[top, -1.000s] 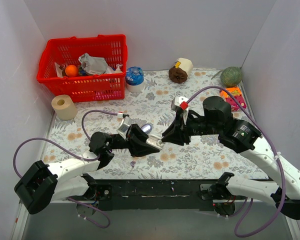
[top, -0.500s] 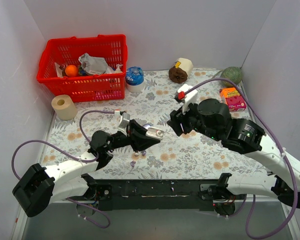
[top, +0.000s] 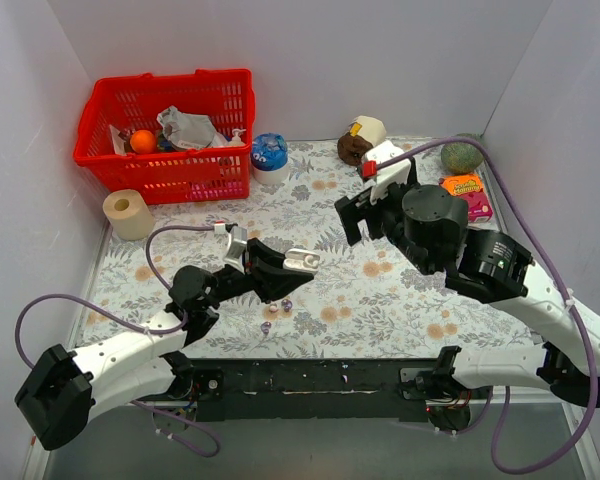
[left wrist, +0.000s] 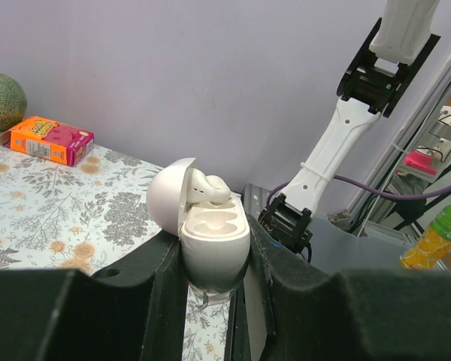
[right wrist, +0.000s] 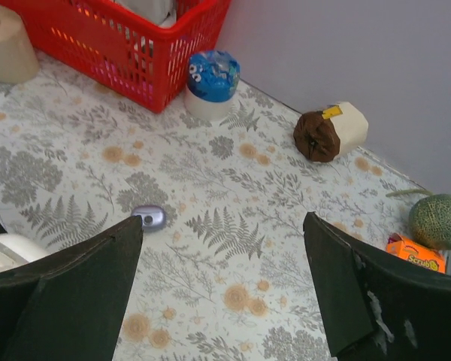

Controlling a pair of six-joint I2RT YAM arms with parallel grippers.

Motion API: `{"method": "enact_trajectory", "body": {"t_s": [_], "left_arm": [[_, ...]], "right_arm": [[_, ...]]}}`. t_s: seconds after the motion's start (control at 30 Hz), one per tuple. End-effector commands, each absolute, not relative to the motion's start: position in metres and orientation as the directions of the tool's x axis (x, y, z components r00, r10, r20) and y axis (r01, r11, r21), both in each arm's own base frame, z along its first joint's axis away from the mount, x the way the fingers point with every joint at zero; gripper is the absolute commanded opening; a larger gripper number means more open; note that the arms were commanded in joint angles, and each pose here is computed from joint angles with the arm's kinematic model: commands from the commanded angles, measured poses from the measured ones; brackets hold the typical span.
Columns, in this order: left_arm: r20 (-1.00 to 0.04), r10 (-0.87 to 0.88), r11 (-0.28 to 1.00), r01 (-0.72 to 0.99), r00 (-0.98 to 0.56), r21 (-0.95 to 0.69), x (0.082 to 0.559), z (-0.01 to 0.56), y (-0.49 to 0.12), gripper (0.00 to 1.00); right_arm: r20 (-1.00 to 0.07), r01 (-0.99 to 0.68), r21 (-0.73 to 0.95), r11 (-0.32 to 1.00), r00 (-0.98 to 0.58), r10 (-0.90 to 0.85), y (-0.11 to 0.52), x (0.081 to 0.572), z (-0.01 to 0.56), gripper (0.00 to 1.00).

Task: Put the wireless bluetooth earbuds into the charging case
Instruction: Place the earbud in the charging case.

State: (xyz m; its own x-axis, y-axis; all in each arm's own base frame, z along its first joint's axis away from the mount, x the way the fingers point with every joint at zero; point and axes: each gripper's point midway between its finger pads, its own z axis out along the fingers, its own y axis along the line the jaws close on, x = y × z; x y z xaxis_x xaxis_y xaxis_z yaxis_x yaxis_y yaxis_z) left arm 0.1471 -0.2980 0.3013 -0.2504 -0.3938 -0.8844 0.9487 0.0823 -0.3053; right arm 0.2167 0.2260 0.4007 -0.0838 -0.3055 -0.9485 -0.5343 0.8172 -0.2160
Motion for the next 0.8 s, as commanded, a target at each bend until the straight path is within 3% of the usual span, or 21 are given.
{"method": "enact_trajectory", "body": {"t_s": [0.0, 0.13, 0.2, 0.23, 0.3, 0.33, 0.4, 0.57, 0.67, 0.7, 0.77], "left_arm": [[-0.887, -0.405, 0.138, 0.944, -0.221, -0.299, 0.151, 0.304, -0.290, 0.00], [-0.880, -0.428, 0.157, 0.941, -0.208, -0.299, 0.149, 0.308, -0.283, 0.00], [-0.871, -0.443, 0.174, 0.933, -0.213, -0.316, 0.150, 0.312, -0.279, 0.00], [-0.872, -0.431, 0.181, 0.925, -0.231, -0.335, 0.152, 0.308, -0.279, 0.00], [-0.870, -0.427, 0.182, 0.920, -0.245, -0.348, 0.153, 0.312, -0.280, 0.00], [-0.873, -0.410, 0.180, 0.916, -0.262, -0.359, 0.153, 0.309, -0.282, 0.00], [-0.872, -0.400, 0.174, 0.910, -0.284, -0.376, 0.154, 0.309, -0.284, 0.00], [-0.870, -0.381, 0.166, 0.902, -0.314, -0.398, 0.155, 0.306, -0.289, 0.00], [-0.872, -0.380, 0.170, 0.903, -0.308, -0.394, 0.156, 0.307, -0.289, 0.00], [-0.874, -0.379, 0.173, 0.905, -0.304, -0.390, 0.156, 0.308, -0.288, 0.00], [-0.878, -0.376, 0.175, 0.908, -0.295, -0.380, 0.156, 0.309, -0.288, 0.00]], "right_arm": [[-0.976, -0.495, -0.140, 0.857, -0.078, -0.205, 0.230, 0.222, 0.424, 0.95], [-0.997, -0.619, -0.040, 0.785, -0.026, -0.071, 0.238, 0.200, 0.440, 0.96], [-0.986, -0.650, -0.103, 0.753, -0.032, -0.163, 0.244, 0.197, 0.431, 0.95], [-0.982, -0.655, -0.111, 0.747, -0.044, -0.185, 0.245, 0.197, 0.432, 0.86], [-0.968, -0.679, -0.135, 0.722, -0.066, -0.243, 0.253, 0.193, 0.429, 0.82], [-0.965, -0.695, -0.143, 0.705, -0.062, -0.257, 0.257, 0.190, 0.427, 0.82], [-0.957, -0.772, -0.160, 0.615, -0.032, -0.288, 0.271, 0.174, 0.424, 0.94], [-0.940, -0.806, -0.174, 0.566, -0.035, -0.339, 0.285, 0.161, 0.415, 0.96], [-0.921, -0.833, -0.177, 0.524, -0.047, -0.386, 0.296, 0.147, 0.407, 0.79], [-0.920, -0.849, -0.164, 0.502, -0.052, -0.388, 0.300, 0.141, 0.406, 0.67], [-0.912, -0.866, -0.140, 0.479, -0.075, -0.402, 0.306, 0.135, 0.397, 0.58]]}}
